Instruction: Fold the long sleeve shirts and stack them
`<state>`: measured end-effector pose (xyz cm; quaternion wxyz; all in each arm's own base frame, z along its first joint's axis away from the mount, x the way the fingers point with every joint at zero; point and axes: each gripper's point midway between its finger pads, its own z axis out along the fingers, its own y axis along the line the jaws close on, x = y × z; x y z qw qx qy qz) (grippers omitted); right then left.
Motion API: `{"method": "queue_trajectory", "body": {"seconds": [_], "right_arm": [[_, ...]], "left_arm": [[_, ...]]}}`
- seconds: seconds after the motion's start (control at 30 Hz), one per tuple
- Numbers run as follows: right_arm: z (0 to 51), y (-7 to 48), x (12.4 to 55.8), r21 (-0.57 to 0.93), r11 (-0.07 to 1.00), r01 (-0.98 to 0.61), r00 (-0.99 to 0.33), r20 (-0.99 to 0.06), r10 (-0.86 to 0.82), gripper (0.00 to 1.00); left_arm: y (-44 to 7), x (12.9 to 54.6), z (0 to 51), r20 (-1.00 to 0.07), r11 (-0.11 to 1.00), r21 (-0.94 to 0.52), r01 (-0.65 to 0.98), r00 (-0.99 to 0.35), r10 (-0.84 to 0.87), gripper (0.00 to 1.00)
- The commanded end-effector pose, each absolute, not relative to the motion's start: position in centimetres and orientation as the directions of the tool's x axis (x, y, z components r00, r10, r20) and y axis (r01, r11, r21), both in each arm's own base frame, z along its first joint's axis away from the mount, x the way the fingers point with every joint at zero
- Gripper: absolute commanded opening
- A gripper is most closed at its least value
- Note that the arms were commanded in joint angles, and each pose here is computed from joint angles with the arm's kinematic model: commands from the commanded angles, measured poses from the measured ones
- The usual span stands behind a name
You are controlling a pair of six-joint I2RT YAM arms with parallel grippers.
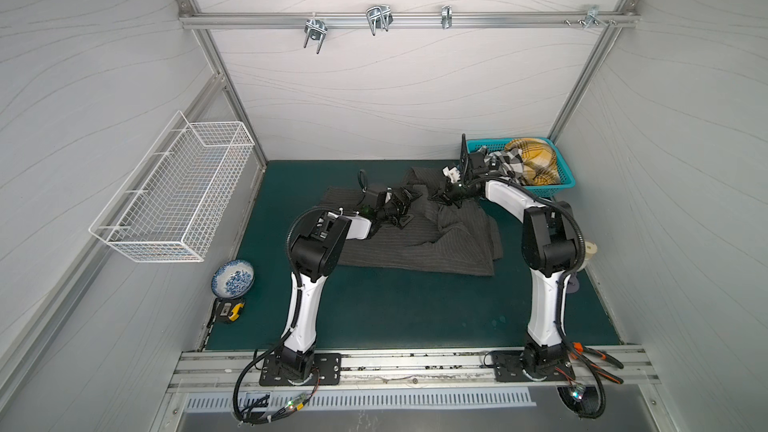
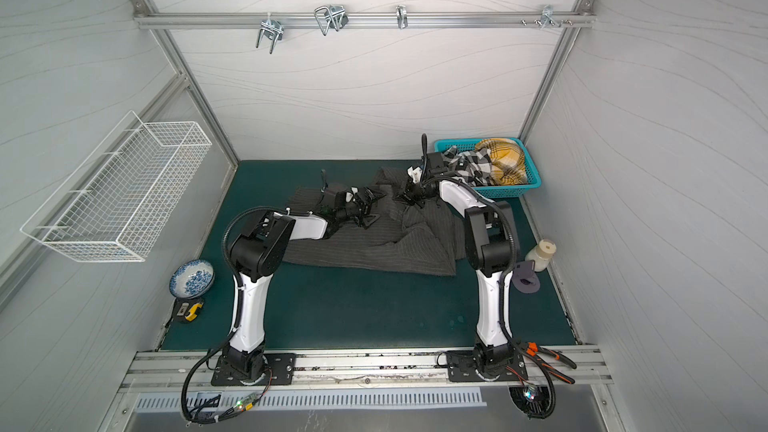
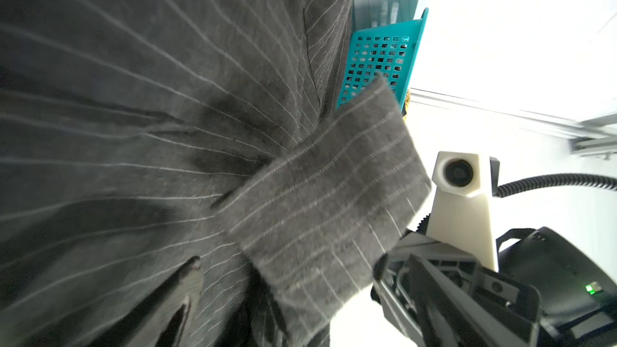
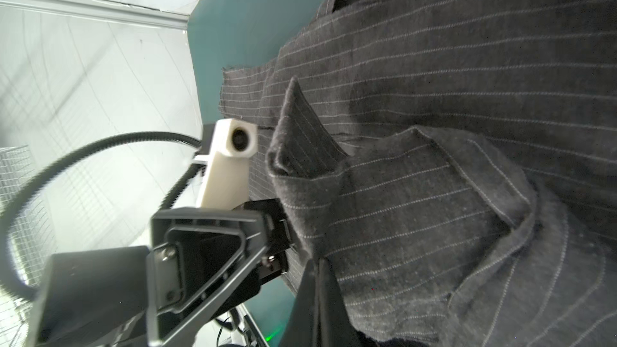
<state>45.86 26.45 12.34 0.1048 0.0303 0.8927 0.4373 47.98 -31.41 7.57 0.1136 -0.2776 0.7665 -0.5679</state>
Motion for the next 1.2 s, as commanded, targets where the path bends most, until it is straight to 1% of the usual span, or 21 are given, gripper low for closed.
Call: {"method": "queue_trajectory", "body": {"seconds": [0.0,0.17,0.3,0.4,0.43,0.5,0.7,0.77,0.87,0.97,1.1,1.13,1.17], "right_arm": [[15.9,26.4,45.9,0.839,0.541,-0.063,-0.968,-0.182,0.170,0.00],[16.0,26.3,45.1,0.856,0.515,-0.046,-0.971,-0.158,0.177,0.00],[16.0,26.3,44.5,0.863,0.504,-0.041,-0.973,-0.149,0.177,0.00],[15.9,26.3,44.4,0.864,0.503,-0.037,-0.974,-0.145,0.176,0.00],[15.9,26.2,44.4,0.863,0.503,-0.035,-0.973,-0.144,0.179,0.00],[15.9,26.2,44.4,0.865,0.500,-0.033,-0.974,-0.141,0.180,0.00],[16.1,26.0,44.5,0.865,0.500,-0.033,-0.972,-0.144,0.185,0.00],[16.2,25.9,44.6,0.863,0.504,-0.035,-0.971,-0.148,0.187,0.00],[16.2,25.5,44.7,0.855,0.517,-0.032,-0.969,-0.154,0.194,0.00],[16.0,24.9,44.9,0.843,0.537,-0.022,-0.967,-0.154,0.204,0.00],[16.0,24.5,45.0,0.833,0.552,-0.021,-0.964,-0.164,0.210,0.01],[15.9,24.5,45.0,0.829,0.559,-0.017,-0.965,-0.160,0.208,0.08],[15.7,24.3,45.0,0.821,0.571,-0.010,-0.965,-0.158,0.210,0.18]], "left_arm": [[-32.3,48.8,9.6,0.162,0.088,-0.963,-0.254,-0.810,-0.563,0.99],[-32.5,49.2,9.9,0.162,0.074,-0.966,-0.247,-0.805,-0.571,0.92],[-32.9,50.0,10.4,0.161,0.058,-0.970,-0.236,-0.803,-0.573,0.81],[-33.1,50.5,10.8,0.161,0.044,-0.973,-0.226,-0.805,-0.570,0.69],[-33.2,50.5,10.9,0.160,0.043,-0.974,-0.223,-0.807,-0.569,0.63],[-33.2,50.5,11.2,0.158,0.039,-0.975,-0.219,-0.807,-0.569,0.54],[-33.0,50.4,12.6,0.129,0.054,-0.980,-0.191,-0.817,-0.562,0.16],[-33.1,50.4,13.2,0.111,0.073,-0.981,-0.180,-0.827,-0.551,0.00],[-32.6,50.1,13.4,0.082,0.116,-0.978,-0.174,-0.829,-0.553,0.00],[-31.4,49.2,13.4,0.031,0.191,-0.967,-0.166,-0.828,-0.560,0.00],[-28.2,47.5,12.9,-0.085,0.349,-0.924,-0.157,-0.804,-0.588,0.00],[-27.5,46.8,12.5,-0.105,0.397,-0.902,-0.170,-0.805,-0.584,0.00],[-27.2,46.5,12.7,-0.129,0.427,-0.889,-0.164,-0.806,-0.577,0.00]]}}
